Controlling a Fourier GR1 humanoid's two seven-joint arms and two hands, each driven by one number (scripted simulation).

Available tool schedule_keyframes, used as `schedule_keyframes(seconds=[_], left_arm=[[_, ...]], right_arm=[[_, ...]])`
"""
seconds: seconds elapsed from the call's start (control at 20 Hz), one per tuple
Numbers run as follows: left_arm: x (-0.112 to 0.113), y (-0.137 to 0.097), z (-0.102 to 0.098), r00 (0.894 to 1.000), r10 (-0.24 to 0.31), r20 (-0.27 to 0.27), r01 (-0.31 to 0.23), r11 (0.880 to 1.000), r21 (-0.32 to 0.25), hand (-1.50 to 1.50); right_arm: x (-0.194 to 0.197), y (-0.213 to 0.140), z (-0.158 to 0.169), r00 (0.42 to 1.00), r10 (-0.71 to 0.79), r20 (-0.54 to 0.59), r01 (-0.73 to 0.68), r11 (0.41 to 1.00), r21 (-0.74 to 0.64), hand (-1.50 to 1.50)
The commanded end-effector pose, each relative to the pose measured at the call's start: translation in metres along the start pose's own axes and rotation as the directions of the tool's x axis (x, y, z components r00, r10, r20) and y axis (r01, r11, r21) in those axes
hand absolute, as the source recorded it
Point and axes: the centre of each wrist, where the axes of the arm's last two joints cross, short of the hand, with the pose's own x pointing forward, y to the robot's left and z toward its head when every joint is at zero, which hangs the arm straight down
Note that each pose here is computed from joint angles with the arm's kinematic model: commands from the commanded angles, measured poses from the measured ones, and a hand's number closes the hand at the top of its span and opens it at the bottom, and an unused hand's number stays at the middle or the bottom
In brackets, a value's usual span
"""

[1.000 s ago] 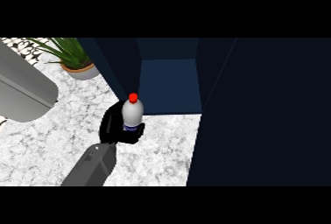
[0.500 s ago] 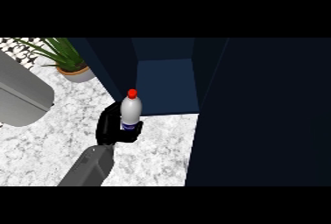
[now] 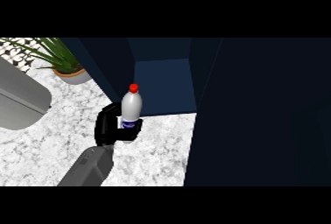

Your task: Pick up the bottled water, place it into the cabinet and close the cabinet

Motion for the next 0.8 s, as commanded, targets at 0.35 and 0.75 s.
schedule_keyframes(seconds=[0.35, 0.75], left_arm=[[0.061, -0.107, -0.055, 0.995, -0.044, 0.085, 0.052, 0.995, -0.083, 1.50], [0.042, -0.089, -0.047, 0.985, -0.158, 0.070, 0.158, 0.987, 0.017, 1.50]], right_arm=[[0.004, -0.017, -0.004, 0.997, -0.061, 0.042, 0.059, 0.997, 0.049, -1.50], [0.002, -0.028, -0.007, 0.997, -0.077, 0.015, 0.075, 0.994, 0.084, -1.50]])
